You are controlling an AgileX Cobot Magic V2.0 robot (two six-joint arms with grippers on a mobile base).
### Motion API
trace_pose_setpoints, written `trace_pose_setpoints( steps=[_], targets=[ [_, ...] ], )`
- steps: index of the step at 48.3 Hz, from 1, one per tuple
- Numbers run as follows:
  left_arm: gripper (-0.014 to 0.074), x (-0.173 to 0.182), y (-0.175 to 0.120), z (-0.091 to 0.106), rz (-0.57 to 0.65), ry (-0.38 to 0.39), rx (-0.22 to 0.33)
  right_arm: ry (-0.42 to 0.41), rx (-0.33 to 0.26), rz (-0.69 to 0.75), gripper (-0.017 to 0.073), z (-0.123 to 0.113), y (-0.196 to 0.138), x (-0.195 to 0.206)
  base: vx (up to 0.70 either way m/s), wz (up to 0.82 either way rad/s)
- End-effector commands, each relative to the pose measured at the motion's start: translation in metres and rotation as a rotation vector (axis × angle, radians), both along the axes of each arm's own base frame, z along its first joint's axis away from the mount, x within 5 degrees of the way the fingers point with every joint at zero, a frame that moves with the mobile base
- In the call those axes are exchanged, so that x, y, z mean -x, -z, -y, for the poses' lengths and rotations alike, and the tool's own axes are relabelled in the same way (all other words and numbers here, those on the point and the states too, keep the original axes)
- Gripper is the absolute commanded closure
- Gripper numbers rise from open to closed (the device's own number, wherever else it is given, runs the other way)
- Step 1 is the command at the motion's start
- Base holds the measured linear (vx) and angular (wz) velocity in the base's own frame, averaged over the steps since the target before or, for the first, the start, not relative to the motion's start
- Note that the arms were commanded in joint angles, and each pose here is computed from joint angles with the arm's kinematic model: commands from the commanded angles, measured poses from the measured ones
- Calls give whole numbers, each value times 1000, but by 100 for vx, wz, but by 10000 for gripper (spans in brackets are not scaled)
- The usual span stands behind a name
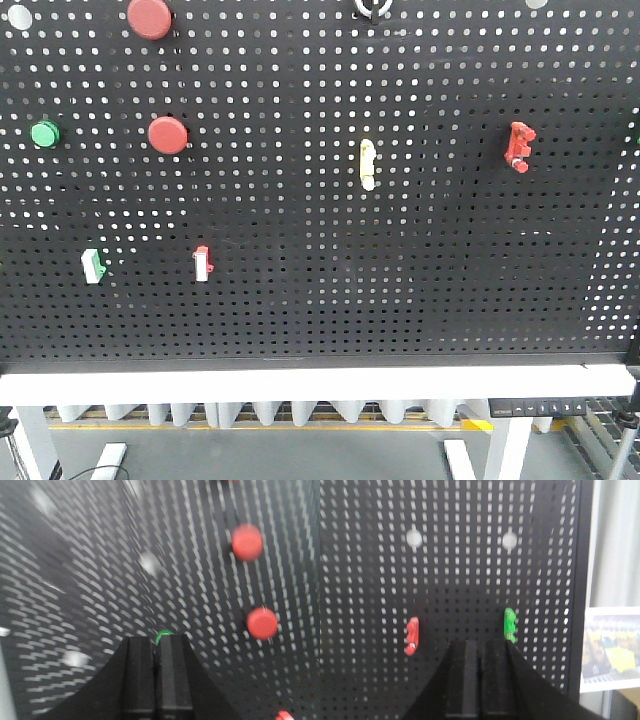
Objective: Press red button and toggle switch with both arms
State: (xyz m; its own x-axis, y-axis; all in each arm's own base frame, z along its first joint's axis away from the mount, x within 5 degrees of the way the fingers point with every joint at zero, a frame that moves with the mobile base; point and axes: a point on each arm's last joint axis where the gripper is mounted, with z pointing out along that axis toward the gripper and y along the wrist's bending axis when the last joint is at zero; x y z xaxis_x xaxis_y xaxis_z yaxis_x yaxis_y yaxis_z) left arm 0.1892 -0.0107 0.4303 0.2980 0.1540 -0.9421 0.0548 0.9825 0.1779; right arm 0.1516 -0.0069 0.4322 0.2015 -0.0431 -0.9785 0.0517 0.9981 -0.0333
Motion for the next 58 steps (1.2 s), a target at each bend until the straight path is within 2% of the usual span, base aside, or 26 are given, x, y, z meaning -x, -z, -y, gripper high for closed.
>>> trace_pose_setpoints(
  steps=[1, 4, 9, 15, 22, 36, 43, 55, 58],
  targets=[
    [592, -10, -28, 12, 161, 104, 33, 1, 15, 136, 559, 0, -20, 6, 0, 0],
    [592, -22, -34, 21, 132, 139, 30, 1, 15, 136, 559, 0, -20, 6, 0, 0],
    [592, -40, -49, 41, 108, 192, -11, 1, 15, 136, 559, 0, -20, 6, 0, 0],
    [592, -64, -70, 63, 82, 232, -6, 1, 15, 136, 559, 0, -20, 6, 0, 0],
    [592, -91, -90, 79, 63, 234, 1, 1, 15, 137, 559, 0, -21, 6, 0, 0],
    [592, -133, -107, 89, 67, 221, 44, 1, 16, 142, 559, 0, -21, 6, 0, 0],
    [592, -144, -113, 92, 87, 219, 48, 0, 12, 143, 559, 0, -21, 6, 0, 0],
    [592, -160, -107, 95, 48, 204, 55, 0, 12, 143, 559, 0, -21, 6, 0, 0],
    [592, -161, -106, 95, 40, 210, 74, 0, 12, 143, 559, 0, -21, 6, 0, 0]
  ],
)
